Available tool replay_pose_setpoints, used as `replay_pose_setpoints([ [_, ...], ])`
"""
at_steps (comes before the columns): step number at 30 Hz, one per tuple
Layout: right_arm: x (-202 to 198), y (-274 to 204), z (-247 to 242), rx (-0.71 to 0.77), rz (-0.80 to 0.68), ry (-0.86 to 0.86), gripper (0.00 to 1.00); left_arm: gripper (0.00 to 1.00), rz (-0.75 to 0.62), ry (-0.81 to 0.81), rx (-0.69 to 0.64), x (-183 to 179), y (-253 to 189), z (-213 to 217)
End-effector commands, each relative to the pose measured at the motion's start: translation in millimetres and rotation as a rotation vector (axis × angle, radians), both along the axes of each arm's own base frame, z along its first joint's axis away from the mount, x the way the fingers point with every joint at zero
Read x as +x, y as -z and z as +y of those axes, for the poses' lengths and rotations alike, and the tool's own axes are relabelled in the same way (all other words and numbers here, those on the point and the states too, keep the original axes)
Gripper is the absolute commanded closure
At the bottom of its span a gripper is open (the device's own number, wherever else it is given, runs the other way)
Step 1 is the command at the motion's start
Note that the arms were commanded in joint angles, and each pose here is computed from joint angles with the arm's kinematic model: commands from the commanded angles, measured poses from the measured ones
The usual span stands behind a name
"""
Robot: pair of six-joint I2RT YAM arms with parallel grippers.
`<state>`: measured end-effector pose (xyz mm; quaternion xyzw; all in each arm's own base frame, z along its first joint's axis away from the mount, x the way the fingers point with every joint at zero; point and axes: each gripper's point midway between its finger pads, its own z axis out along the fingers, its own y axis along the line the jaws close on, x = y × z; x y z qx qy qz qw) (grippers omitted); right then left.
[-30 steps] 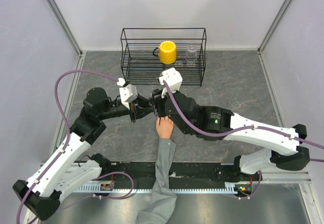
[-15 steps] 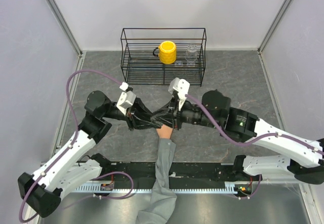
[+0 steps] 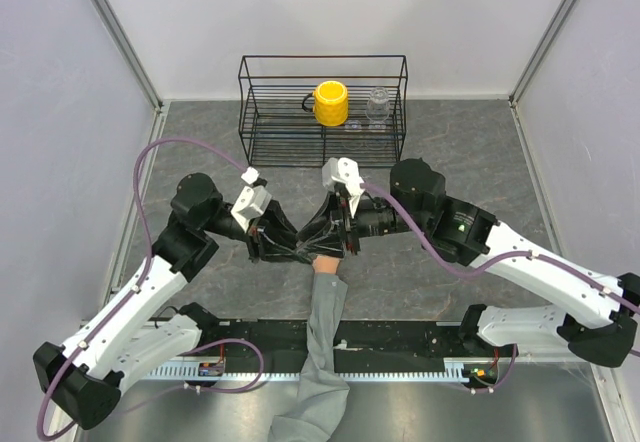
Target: Paint the nails
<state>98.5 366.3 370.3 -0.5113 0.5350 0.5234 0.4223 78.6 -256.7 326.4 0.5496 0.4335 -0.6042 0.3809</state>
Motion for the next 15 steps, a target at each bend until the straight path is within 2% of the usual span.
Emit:
replay_pose_setpoints([
  [1, 68.0, -13.5, -31.2, -0.018, 0.084, 0.472, 0.45, 0.98, -0.216, -0.202, -0.084, 28.6, -29.8, 1.8],
  [3, 78.6, -25.8, -44.3, 0.014, 0.171, 0.598, 0.36, 0.98, -0.234, -0.321, -0.067, 47.8, -26.1, 2.9],
  [4, 89.7, -30.0, -52.0, 0.034, 0.2, 0.689, 0.29, 0.98, -0.239, -0.431, -0.05, 65.7, -24.4, 5.2],
  [9, 97.5, -43.9, -57.8, 0.096, 0.275, 0.85, 0.13, 0.98, -0.244, -0.671, -0.003, 103.1, -19.6, 18.6],
  [13, 94.2, -43.3, -48.5, 0.071, 0.233, 0.972, 0.11, 0.98, -0.238, -0.741, 0.02, 114.5, -17.1, 23.7],
  [15, 100.9, -41.5, -41.8, 0.046, 0.22, 1.026, 0.14, 0.98, -0.235, -0.74, 0.013, 113.7, -19.1, 23.6],
])
